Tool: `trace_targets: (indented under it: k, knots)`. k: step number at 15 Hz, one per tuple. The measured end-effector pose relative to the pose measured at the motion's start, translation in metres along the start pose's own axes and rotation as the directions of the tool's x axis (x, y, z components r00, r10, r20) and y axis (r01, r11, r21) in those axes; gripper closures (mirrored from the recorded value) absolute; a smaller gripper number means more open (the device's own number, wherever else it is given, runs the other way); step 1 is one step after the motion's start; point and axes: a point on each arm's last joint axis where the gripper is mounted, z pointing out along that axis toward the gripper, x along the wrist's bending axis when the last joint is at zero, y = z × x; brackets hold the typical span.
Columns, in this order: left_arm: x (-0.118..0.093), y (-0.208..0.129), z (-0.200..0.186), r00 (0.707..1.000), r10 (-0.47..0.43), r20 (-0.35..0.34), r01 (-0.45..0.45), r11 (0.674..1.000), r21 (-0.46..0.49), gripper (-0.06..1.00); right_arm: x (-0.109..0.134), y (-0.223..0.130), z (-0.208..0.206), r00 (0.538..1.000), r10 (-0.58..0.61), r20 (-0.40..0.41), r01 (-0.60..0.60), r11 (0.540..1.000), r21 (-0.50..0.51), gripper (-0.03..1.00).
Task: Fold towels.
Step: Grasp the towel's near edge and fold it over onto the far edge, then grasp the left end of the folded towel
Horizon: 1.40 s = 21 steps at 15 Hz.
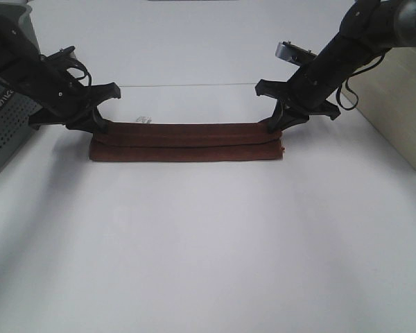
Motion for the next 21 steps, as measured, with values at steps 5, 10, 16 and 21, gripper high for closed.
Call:
trace_targets:
  k: [5,10,16,21]
  knots:
    - [0.001,0.001,0.002,1.0,-0.002,-0.002,0.002,1.0,-0.008,0.32,0.0,0.0,0.001,1.0,0.022,0.001,-0.022,1.0,0.001,0.27]
    - [0.002,0.001,0.003,1.0,0.009,-0.01,-0.009,1.0,-0.015,0.17,0.003,0.0,-0.007,1.0,0.008,0.003,-0.008,1.0,0.006,0.19]
    - [0.006,-0.003,0.021,0.999,-0.045,0.024,0.046,0.999,-0.007,0.29,0.002,0.0,-0.007,1.0,0.005,0.01,-0.005,1.0,0.002,0.19]
    - [0.007,-0.006,0.026,1.0,-0.02,0.024,0.02,1.0,0.002,0.77,0.002,0.001,-0.007,1.0,0.004,0.012,-0.004,1.0,-0.003,0.19]
